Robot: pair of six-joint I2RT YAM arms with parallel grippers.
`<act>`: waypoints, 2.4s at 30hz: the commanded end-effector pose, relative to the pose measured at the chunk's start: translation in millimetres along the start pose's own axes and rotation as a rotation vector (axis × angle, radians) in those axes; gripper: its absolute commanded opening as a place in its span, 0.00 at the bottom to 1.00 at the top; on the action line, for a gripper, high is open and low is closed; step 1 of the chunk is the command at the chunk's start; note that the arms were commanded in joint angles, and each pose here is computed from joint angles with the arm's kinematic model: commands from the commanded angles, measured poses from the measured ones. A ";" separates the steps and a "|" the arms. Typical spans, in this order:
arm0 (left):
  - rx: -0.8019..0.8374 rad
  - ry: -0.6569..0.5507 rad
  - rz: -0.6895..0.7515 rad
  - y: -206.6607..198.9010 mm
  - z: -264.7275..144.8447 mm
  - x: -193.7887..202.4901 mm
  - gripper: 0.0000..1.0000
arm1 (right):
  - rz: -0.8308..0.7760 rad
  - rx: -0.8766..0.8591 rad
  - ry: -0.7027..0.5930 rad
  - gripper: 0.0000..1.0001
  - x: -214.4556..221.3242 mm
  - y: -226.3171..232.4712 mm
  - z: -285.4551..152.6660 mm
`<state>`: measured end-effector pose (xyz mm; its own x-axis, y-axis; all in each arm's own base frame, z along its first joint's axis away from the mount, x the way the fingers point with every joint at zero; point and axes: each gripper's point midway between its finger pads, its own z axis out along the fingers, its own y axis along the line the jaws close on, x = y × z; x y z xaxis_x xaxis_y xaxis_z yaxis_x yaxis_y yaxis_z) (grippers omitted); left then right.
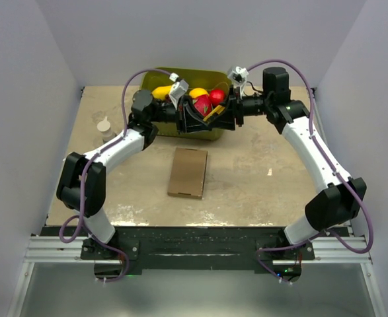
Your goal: Unpack the express box
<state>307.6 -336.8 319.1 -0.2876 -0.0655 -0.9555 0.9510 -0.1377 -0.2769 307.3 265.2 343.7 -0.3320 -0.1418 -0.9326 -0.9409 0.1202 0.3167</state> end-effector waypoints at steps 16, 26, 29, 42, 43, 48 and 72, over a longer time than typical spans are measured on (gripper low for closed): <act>0.003 0.028 0.047 0.0 5.2 -5.4 0.00 | -0.108 0.011 0.021 0.30 -11.2 7.7 5.5; 0.004 0.040 0.041 2.6 6.5 -2.0 0.00 | -0.130 0.002 0.044 0.07 -5.3 10.8 7.0; -0.031 0.055 0.032 11.5 5.8 4.9 0.00 | -0.145 0.027 0.059 0.00 -6.4 10.8 3.0; -0.400 0.127 0.127 61.4 -31.1 -1.6 0.70 | -0.123 0.500 -0.063 0.00 -55.3 -29.9 -35.1; -0.428 0.137 0.138 61.6 -35.9 -2.2 0.73 | -0.085 0.485 -0.036 0.00 -47.0 -30.7 -33.2; -0.649 0.237 0.112 42.5 -80.4 28.1 0.71 | -0.039 0.691 -0.003 0.00 -11.6 -50.9 -55.9; -1.102 0.548 -0.552 26.8 -188.3 251.5 0.00 | 0.124 0.906 0.273 0.00 134.5 -83.5 -36.3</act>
<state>299.1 -162.1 70.5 -0.7680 0.1994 -0.6086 0.4121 0.8813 -0.2314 340.0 184.2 191.0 -0.5863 -0.2334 -0.7757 -0.4954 0.8610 0.1153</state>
